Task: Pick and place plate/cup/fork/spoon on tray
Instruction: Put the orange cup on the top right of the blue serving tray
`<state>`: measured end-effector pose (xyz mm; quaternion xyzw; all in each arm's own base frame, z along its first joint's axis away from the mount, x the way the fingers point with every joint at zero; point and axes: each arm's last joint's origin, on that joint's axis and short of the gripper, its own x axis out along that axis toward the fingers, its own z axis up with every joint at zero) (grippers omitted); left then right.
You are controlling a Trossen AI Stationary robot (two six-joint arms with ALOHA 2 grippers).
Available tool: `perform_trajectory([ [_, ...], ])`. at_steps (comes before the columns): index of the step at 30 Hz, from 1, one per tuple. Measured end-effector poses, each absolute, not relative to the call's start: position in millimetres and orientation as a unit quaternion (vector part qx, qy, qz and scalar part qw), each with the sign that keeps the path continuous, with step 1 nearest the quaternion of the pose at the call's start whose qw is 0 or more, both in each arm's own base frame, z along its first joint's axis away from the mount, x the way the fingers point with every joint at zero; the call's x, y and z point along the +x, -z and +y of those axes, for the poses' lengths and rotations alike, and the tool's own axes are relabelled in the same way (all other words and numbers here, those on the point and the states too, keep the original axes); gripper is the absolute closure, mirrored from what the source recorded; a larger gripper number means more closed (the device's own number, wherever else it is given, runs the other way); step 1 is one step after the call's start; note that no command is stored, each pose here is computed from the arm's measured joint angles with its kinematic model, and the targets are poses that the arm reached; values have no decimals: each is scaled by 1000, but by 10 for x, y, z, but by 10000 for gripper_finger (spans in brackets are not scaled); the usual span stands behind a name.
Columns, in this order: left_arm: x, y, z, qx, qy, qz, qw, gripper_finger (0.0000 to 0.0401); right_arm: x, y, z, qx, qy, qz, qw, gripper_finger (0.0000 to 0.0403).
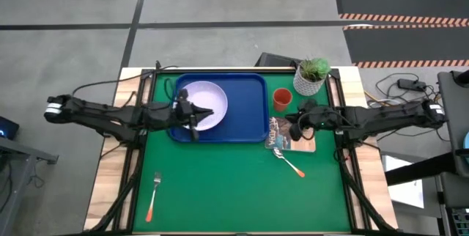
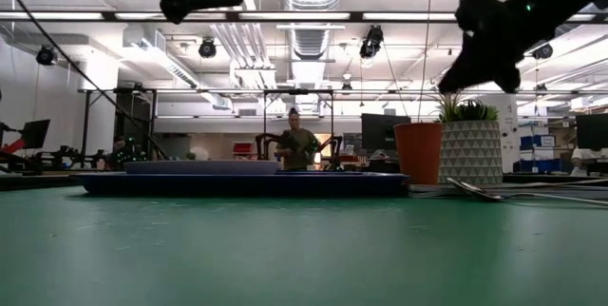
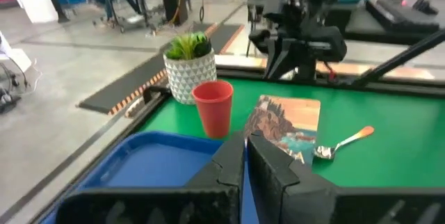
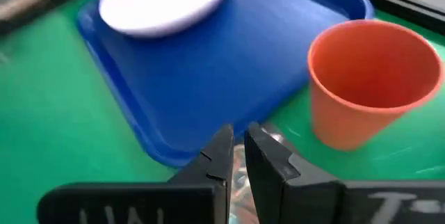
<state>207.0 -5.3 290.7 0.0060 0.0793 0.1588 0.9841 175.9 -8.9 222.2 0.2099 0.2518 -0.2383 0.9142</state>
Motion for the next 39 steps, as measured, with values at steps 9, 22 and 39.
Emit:
perform_trajectory([
  [9,1831,-2907,-34,24,-157,57,986,400,1982,-2311,-27,254,209,345,879,376],
  [22,1782,-2876,-28,32,-157,56,985,400,2268,-2662,-39,247,243,478,807,376],
  [39,1867,-2794,-35,39,-157,79,984,400,2772,-3249,-565,242,282,514,773,376],
])
